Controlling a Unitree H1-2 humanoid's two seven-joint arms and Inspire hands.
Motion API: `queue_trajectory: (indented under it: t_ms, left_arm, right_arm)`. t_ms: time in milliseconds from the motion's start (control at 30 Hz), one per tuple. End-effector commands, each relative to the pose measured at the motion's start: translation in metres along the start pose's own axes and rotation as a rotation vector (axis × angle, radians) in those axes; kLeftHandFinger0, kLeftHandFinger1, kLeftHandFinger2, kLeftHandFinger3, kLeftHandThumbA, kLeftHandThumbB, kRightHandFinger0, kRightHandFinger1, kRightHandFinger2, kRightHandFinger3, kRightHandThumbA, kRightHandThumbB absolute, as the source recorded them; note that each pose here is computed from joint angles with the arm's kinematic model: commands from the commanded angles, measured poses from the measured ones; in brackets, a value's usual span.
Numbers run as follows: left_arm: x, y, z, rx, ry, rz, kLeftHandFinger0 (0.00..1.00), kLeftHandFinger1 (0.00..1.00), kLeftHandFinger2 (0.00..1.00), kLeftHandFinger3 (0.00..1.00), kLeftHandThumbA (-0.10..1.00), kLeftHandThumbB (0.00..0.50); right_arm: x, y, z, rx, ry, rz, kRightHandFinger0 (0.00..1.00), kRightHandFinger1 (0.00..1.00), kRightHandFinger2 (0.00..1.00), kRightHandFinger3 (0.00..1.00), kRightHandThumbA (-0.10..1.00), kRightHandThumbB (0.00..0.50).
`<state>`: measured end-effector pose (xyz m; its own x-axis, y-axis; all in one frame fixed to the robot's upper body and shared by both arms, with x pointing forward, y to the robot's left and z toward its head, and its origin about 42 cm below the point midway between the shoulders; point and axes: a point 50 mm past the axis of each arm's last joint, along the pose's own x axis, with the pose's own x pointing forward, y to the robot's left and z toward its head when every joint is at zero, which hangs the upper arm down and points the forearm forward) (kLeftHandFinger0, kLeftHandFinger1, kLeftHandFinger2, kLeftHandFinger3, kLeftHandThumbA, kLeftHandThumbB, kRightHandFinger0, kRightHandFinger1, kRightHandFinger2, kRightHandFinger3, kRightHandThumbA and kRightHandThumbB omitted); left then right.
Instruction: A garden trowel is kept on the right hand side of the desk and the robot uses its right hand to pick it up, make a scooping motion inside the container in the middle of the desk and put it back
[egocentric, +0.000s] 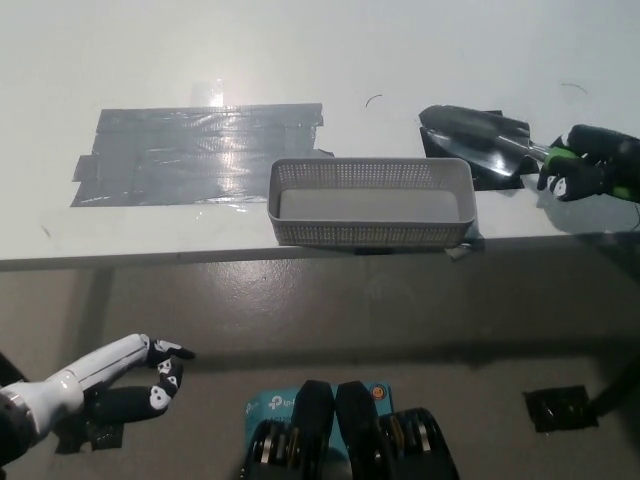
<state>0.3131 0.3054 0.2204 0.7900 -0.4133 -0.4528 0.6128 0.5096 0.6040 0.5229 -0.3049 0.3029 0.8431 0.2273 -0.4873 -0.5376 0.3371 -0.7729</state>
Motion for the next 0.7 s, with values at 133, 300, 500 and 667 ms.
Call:
queue_trajectory:
  t_ms: [133,300,500,667]
  left_arm:
    - [-0.013,0.014,0.002,0.061,0.03,0.0,1.0,0.88,0.91,1.0,1.0,0.47]
    - [-0.016,0.016,0.005,0.073,0.028,0.007,1.0,0.9,0.92,1.0,1.0,0.451]
    - [-0.018,0.018,0.013,0.081,0.009,0.015,1.0,0.91,0.91,1.0,1.0,0.371]
    - [-0.02,0.02,0.016,0.092,0.011,0.014,1.0,0.93,0.93,1.0,1.0,0.367]
  right_arm:
    - [-0.158,-0.162,0.083,-0.096,-0.104,0.035,0.0,0.0,0.31,0.28,-0.1,0.101]
    - [-0.172,-0.181,0.091,-0.089,-0.102,0.054,0.0,0.0,0.26,0.2,-0.1,0.184]
    - [-0.178,-0.184,0.112,-0.168,-0.095,0.057,0.0,0.0,0.3,0.25,-0.1,0.135]
    - [-0.169,-0.184,0.12,-0.211,-0.026,0.074,0.0,0.0,0.33,0.31,-0.1,0.225]
